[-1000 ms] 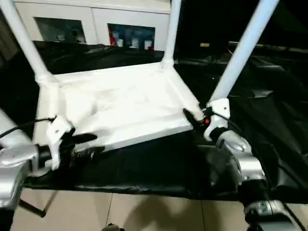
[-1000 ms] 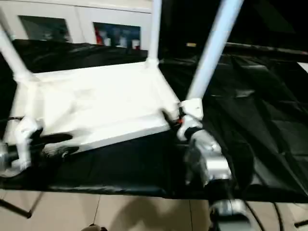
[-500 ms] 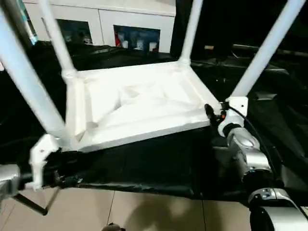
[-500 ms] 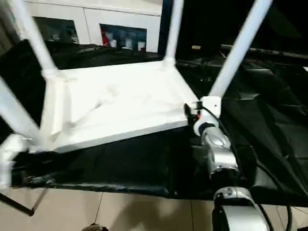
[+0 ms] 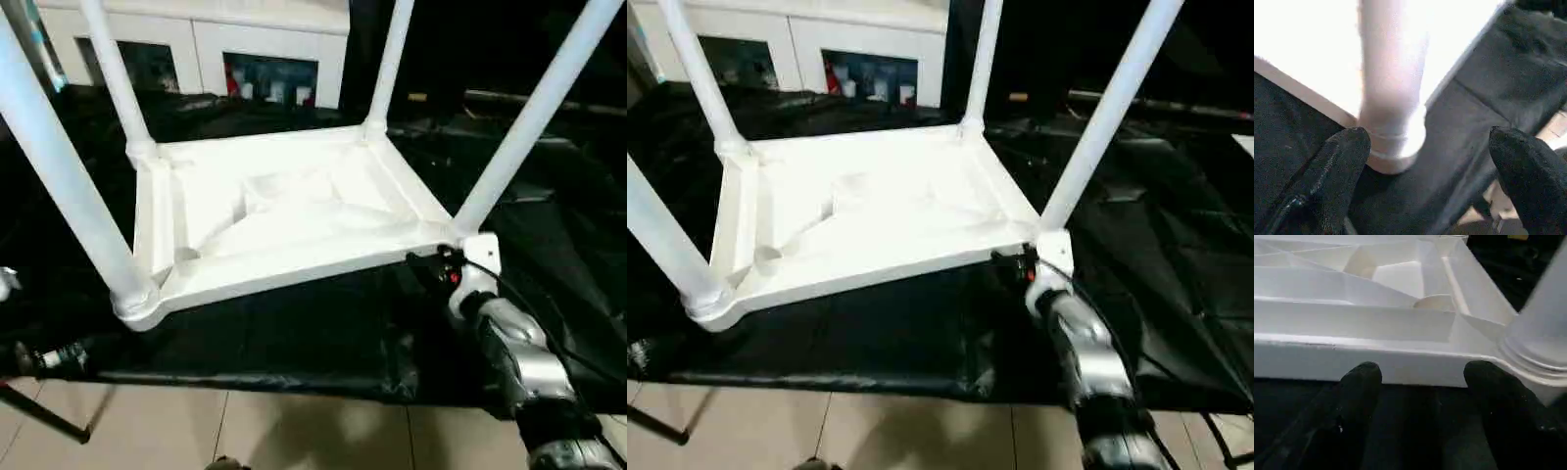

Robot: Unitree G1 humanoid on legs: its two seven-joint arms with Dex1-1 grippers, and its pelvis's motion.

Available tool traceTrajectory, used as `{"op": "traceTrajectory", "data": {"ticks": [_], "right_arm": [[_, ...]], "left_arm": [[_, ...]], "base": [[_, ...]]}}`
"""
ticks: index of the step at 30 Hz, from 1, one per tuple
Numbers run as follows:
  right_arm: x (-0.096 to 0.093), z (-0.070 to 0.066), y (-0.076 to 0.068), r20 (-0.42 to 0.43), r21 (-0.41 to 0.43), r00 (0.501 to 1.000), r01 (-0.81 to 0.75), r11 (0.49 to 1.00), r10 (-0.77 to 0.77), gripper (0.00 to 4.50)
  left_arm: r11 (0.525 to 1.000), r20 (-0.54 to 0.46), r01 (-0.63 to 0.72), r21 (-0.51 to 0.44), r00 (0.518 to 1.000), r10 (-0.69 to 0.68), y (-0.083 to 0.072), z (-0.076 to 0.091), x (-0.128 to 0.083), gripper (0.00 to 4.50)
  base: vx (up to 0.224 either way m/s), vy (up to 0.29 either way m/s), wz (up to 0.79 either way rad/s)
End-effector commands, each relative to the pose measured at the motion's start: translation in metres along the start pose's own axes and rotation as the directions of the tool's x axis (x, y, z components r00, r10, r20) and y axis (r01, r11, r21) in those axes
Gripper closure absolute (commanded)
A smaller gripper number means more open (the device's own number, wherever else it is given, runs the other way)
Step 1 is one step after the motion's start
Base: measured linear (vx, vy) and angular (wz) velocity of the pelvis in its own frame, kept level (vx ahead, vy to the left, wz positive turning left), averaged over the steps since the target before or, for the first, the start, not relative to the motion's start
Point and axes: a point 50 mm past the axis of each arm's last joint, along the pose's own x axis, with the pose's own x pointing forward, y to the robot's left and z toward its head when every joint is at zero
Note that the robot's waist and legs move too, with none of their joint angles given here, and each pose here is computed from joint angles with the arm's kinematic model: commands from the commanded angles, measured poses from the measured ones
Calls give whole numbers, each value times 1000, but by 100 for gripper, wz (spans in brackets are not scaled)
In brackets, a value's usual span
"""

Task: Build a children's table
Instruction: Rotate table base

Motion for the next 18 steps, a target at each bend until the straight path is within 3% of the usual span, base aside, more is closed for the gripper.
{"op": "traceTrajectory", "data": {"ticks": [1, 3, 4, 7, 12, 18], "right_arm": [[-6, 3, -9, -6, 4, 999, 42, 999, -42, 136], [-8, 2, -10, -13, -1, 999, 53, 999, -53, 136], [-7, 1, -10, -25, -4, 998, 65, 998, -65, 136], [-1, 0, -5, -38, -3, 997, 71, 997, -71, 136], [16, 6, 9, -40, 3, 999, 36, 999, -36, 136], [35, 9, 21, -52, 13, 999, -17, 1000, 18, 136]], "left_arm": [[999, 79, -14, 29, 997, 12, 3, 11, 0, 4], [999, 119, -15, 33, 993, 11, 3, 16, 4, 4], [999, 196, 10, 35, 981, -17, 1, 26, 15, 4], [998, 275, 31, 55, 960, -45, -3, 37, 41, 4], [996, 294, 55, 70, 953, -73, -3, 38, 75, 4], [959, 355, 276, 60, 892, -279, -28, 53, 103, 4]], "base": [[0, 0, 0], [0, 0, 0], [0, 0, 0], [0, 0, 0], [0, 0, 0], [0, 0, 0]]}}
